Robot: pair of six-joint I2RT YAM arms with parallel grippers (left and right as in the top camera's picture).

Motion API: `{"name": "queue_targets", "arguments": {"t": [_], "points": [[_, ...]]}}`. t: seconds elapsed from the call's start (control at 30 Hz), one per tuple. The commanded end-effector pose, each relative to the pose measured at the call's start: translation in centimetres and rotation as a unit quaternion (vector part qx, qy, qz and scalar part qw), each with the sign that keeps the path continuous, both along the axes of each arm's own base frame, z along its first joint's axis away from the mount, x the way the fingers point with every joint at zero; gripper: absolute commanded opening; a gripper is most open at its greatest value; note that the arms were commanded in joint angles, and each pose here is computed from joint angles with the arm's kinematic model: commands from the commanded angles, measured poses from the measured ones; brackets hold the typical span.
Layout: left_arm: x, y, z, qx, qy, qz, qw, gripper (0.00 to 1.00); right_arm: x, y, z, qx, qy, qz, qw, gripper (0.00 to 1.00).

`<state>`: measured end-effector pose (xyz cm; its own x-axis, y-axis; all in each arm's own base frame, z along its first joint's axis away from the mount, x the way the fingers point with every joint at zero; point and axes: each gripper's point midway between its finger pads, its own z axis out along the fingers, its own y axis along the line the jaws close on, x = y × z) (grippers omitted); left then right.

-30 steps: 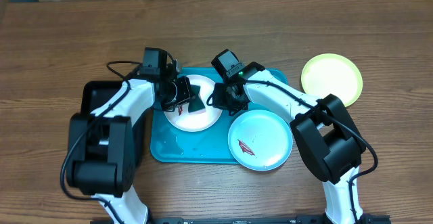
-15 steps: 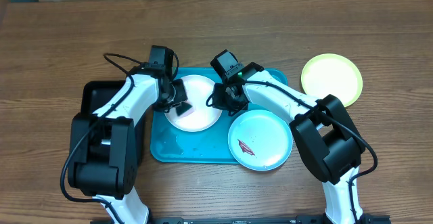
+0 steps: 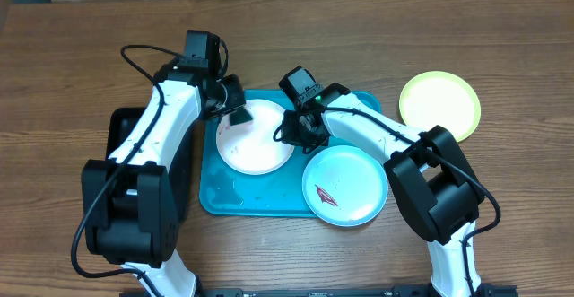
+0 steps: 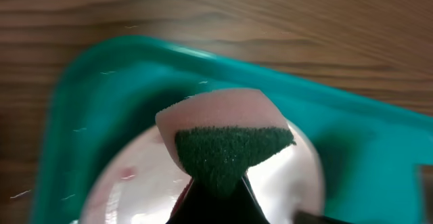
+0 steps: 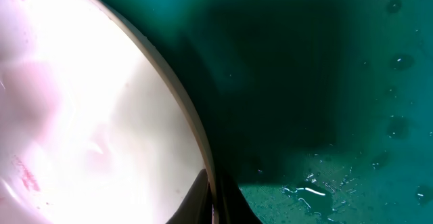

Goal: Clean dirty plates on tray and stack at the side
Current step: 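Scrub the white plate with the sponge while the right gripper holds it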

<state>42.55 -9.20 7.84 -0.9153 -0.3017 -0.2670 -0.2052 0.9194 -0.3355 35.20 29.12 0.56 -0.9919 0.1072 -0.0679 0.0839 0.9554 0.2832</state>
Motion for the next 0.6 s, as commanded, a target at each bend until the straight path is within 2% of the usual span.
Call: {"name": "queue_targets", "arguments": {"t": [0.0,0.2,0.3,0.43,0.57], "points": [[-1.6,-3.1,-0.7,-0.069,0.022,-0.016,0.997,0.04,-0.1,-2.6,-2.3,-0.063,-0.002,-0.013,0.998,0.04],[-3.5,-5.1,-5.5,-0.066,0.061,-0.029,0.996,0.04,-0.1,-2.6,-2.3,-0.063,-0.002,-0.013,0.998,0.04],[-4.1,-4.5,-7.5,-0.041,0.081,-0.024,0.996,0.04,-0.1,-2.7,-2.3,-0.063,-0.002,-0.013,0.998,0.04],[-4.8,-0.8,-9.2,0.054,0.102,0.01,0.993,0.04,-0.2,-2.7,-2.3,-0.064,0.0,-0.012,0.998,0.04],[-5.6,3.7,-8.7,0.166,0.116,0.042,0.978,0.04,-0.2,-2.8,-2.3,-0.065,0.001,-0.012,0.998,0.04]]}}
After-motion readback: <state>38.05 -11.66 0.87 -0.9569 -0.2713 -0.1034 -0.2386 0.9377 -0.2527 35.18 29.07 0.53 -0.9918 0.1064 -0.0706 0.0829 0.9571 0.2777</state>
